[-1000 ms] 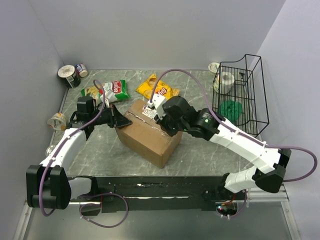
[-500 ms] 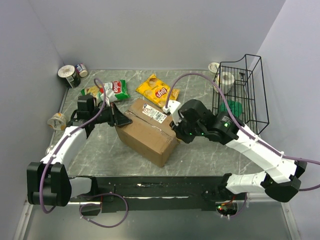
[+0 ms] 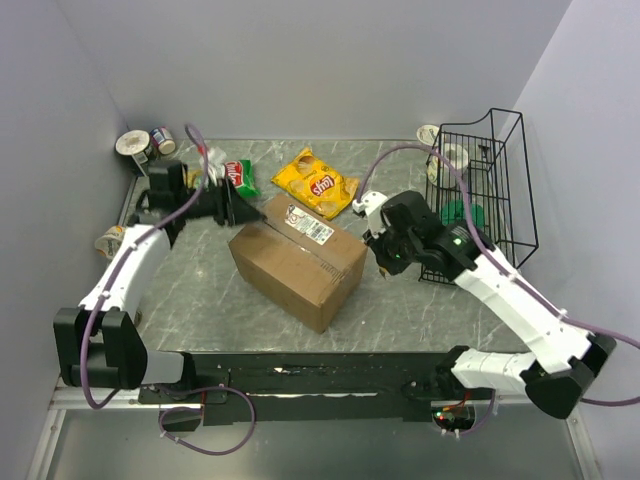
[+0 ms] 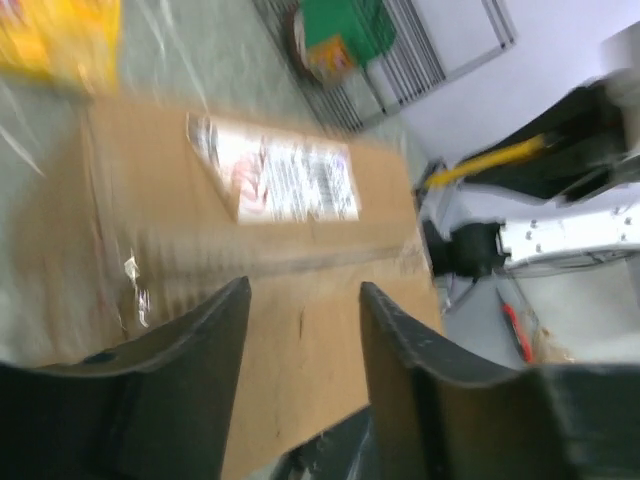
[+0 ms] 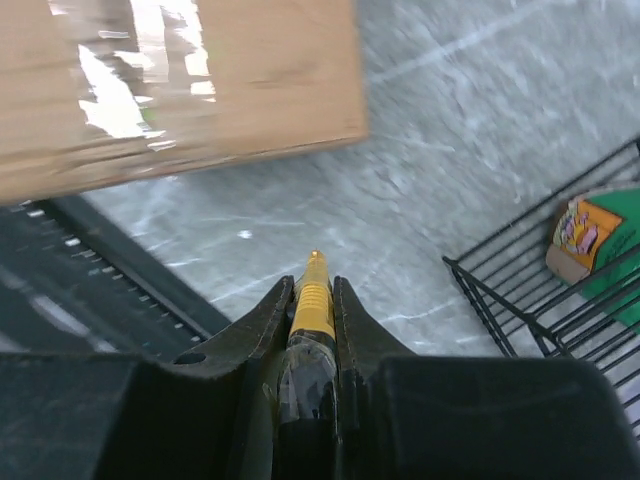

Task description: Unpack the express box

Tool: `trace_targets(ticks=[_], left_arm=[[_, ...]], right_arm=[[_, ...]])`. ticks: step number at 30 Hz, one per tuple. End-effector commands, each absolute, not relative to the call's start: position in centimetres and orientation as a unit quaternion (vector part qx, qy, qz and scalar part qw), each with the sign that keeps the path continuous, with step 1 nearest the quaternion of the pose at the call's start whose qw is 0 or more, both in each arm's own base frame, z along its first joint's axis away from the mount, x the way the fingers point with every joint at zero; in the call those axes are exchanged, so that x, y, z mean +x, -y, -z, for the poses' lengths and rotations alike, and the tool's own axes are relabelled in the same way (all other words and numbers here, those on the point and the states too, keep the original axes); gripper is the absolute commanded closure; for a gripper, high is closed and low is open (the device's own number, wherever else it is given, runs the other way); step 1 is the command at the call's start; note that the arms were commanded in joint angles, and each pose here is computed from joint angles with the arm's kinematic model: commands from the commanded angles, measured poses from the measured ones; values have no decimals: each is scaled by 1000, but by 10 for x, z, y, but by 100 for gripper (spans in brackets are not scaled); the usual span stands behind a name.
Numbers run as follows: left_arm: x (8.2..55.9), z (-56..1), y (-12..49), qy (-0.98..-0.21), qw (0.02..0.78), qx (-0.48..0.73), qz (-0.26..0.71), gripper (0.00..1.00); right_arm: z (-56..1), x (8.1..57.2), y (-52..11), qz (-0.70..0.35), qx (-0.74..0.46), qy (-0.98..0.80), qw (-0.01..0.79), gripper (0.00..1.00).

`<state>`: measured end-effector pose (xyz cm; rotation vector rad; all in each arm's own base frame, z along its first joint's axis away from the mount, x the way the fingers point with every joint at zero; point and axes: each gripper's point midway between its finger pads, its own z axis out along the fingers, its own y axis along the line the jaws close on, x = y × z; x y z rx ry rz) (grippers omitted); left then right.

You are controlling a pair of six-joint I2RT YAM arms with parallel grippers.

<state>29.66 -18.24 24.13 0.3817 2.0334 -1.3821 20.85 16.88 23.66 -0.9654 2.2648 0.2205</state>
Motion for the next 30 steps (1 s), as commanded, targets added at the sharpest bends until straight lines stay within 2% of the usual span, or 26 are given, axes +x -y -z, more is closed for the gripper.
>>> trace_targets(ticks=[1,4,7,12,16,19,24,27,28,30], left_arm=[[324,-310,166,-747,425,216,464,41],[348,-297,140,-784,456,189,376,32],[353,-282,124,-807,463,168,325,30],[330,-263,135,-811,427,196,348,24],[322,-242,139,-819,411,198,348,12],[319,-223,138,-828,397,201,340,13],[310,-188,137,-848,355,182,348,21],[306,-162,133,-861,314,134,378,35],[300,-163,139,-851,297,126,414,46],[303,-145,127,-849,280,86,440,58]], right_arm=[[-233,244,-178,-73,-352,-858,367,100],[-233,257,-182,-67,-345,-856,379,100],[-233,268,-184,-61,-331,-857,391,100],[-231,272,-183,-69,-317,-859,397,100],[-230,268,-181,-74,-319,-861,389,100],[-230,265,-181,-79,-316,-864,385,100],[-230,266,-186,-90,-314,-863,384,100],[-235,269,-190,-92,-316,-861,388,100],[-236,270,-190,-93,-315,-861,389,100],[-238,274,-192,-94,-314,-861,388,100]])
